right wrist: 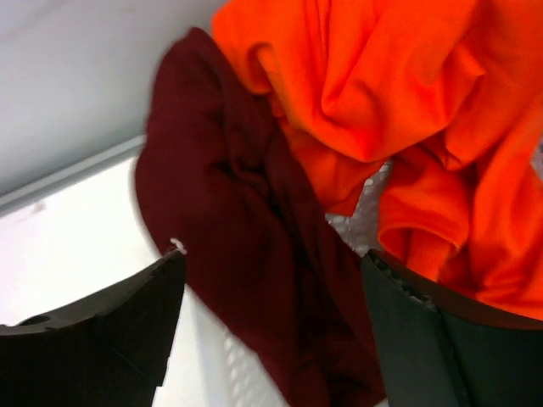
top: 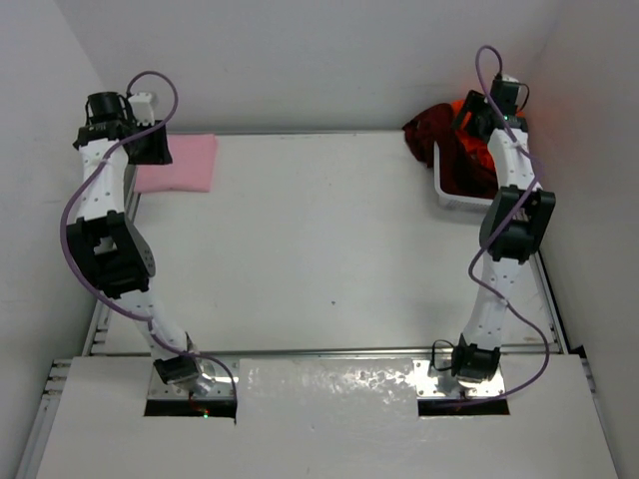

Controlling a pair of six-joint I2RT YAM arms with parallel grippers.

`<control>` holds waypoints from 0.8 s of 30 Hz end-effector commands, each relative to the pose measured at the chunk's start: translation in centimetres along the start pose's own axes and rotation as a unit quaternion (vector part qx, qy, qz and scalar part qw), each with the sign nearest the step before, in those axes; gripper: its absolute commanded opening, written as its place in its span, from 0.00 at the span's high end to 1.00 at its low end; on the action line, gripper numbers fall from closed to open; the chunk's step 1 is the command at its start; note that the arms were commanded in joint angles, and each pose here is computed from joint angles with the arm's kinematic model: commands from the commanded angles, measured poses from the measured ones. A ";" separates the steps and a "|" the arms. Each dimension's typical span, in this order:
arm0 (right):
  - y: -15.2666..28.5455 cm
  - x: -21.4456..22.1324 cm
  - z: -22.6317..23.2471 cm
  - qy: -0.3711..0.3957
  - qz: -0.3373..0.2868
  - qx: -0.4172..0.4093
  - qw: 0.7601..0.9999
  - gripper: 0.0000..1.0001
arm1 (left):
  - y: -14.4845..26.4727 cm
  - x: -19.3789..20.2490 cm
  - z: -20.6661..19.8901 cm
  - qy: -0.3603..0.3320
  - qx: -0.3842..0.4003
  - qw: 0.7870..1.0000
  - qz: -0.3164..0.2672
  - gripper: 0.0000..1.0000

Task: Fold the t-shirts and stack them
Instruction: Put the neatly folded tshirt into the corner of the board with the left arm, then grab crumpled tshirt from bin with the right arm

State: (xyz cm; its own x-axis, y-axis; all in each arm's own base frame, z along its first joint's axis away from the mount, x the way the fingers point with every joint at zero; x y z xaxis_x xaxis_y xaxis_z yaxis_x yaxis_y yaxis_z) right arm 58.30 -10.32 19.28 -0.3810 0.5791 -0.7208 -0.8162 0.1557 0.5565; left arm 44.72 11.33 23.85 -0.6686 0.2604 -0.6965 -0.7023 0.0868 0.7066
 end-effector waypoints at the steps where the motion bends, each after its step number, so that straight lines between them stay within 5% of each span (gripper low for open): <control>1: -1.1 -3.0 0.7 -0.008 -0.068 -0.007 0.998 0.23 | 1.7 -0.4 0.4 -0.007 -0.022 1.000 -0.010 0.54; 7: -0.2 0.5 3.0 -0.036 -0.004 -0.108 0.994 0.35 | 0.1 1.0 0.2 0.007 -0.019 1.000 0.003 0.54; 18: -3.5 6.1 -3.0 -0.072 0.028 0.039 0.996 0.37 | -0.1 1.2 0.3 0.010 -0.026 1.000 0.004 0.54; 24: -4.4 6.3 -1.3 -0.080 0.039 -0.025 0.996 0.86 | 0.0 0.8 0.4 0.010 -0.026 1.000 0.000 0.54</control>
State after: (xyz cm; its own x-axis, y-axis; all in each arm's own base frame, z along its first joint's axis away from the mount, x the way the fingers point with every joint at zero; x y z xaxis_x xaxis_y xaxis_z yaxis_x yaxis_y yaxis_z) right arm 57.31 -8.79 10.10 -0.4056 0.7078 -0.5784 -0.7502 0.1038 0.6530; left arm 44.00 11.56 20.89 -0.7230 0.2328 -0.6505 -0.6566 0.0616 0.7518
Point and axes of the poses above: each gripper's point midway between its finger pads, its own y axis back along the fingers, its own z axis along the line the jaws close on, x = y × z, the point moved 4 cm from there along y, back along the fingers, and after that the axes turned 15 degrees about -y, right-handed, at the moved point
